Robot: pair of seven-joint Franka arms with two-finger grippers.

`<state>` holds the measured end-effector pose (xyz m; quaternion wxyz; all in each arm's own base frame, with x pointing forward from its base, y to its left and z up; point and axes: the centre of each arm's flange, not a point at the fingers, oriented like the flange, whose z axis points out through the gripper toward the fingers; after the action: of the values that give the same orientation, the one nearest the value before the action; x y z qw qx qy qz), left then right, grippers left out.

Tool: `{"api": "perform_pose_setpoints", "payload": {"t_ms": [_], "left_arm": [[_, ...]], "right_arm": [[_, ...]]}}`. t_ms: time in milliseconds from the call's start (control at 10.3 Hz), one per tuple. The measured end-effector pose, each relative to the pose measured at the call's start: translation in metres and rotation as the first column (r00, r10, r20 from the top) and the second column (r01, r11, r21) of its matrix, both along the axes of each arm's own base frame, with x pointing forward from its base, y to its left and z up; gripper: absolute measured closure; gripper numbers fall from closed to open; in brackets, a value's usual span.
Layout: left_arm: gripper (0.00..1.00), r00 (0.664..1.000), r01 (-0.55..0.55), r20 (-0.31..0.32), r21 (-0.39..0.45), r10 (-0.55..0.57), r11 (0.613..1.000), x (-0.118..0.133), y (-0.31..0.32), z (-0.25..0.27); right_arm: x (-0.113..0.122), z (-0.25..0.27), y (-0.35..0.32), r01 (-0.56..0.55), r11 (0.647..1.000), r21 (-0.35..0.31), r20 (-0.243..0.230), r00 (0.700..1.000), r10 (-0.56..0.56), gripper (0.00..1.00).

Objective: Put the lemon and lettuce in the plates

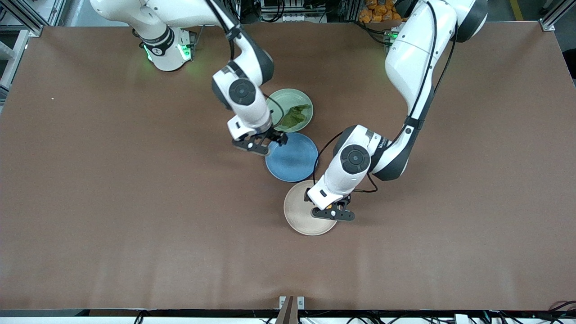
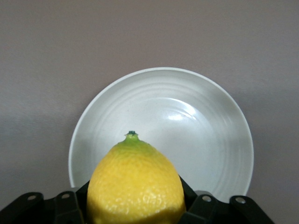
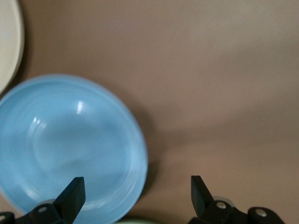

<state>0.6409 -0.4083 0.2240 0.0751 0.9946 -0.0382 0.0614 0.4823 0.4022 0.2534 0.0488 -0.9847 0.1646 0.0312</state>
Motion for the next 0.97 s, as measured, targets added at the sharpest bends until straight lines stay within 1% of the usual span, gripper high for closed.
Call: {"api": "perform_pose_setpoints", "payload": {"t_ms": [194, 291, 389, 583, 680, 777, 874, 971], "left_arm": [[0.41, 1.000, -0.014, 0.007, -0.007, 0.014, 1.000, 0.002, 0.000, -0.015], [0.41, 1.000, -0.015, 0.013, -0.011, 0.015, 1.000, 0.002, -0.001, -0.022], [0.41, 1.000, -0.016, 0.013, -0.012, 0.016, 1.000, 0.002, -0.001, -0.030], [0.41, 1.000, -0.017, 0.013, -0.012, 0.017, 1.000, 0.002, 0.000, -0.040], [0.41, 1.000, -0.018, 0.016, -0.013, 0.018, 1.000, 0.002, 0.000, -0.043], [0.41, 1.000, -0.019, 0.018, -0.014, 0.019, 1.000, 0.002, 0.000, -0.044], [0.37, 1.000, -0.019, 0.020, -0.014, 0.020, 1.000, 0.003, 0.001, -0.043], [0.37, 1.000, -0.021, 0.023, -0.014, 0.021, 1.000, 0.004, 0.001, -0.042]], "right_arm": [[0.036, -0.001, -0.050, -0.023, 1.000, 0.000, 0.006, 1.000, 0.023, 0.00], [0.053, -0.003, -0.080, -0.041, 0.999, -0.005, -0.005, 0.999, 0.041, 0.00], [0.069, -0.005, -0.114, -0.066, 0.998, -0.009, -0.020, 0.998, 0.065, 0.00], [0.104, -0.006, -0.199, -0.106, 0.994, -0.001, -0.018, 0.994, 0.106, 0.00], [0.117, -0.006, -0.242, -0.127, 0.992, 0.004, -0.010, 0.992, 0.127, 0.00], [0.125, -0.007, -0.280, -0.154, 0.988, 0.008, -0.003, 0.988, 0.154, 0.00], [0.130, -0.007, -0.311, -0.184, 0.983, 0.012, 0.004, 0.983, 0.184, 0.00], [0.133, -0.008, -0.335, -0.210, 0.978, 0.015, 0.009, 0.978, 0.210, 0.00]]}}
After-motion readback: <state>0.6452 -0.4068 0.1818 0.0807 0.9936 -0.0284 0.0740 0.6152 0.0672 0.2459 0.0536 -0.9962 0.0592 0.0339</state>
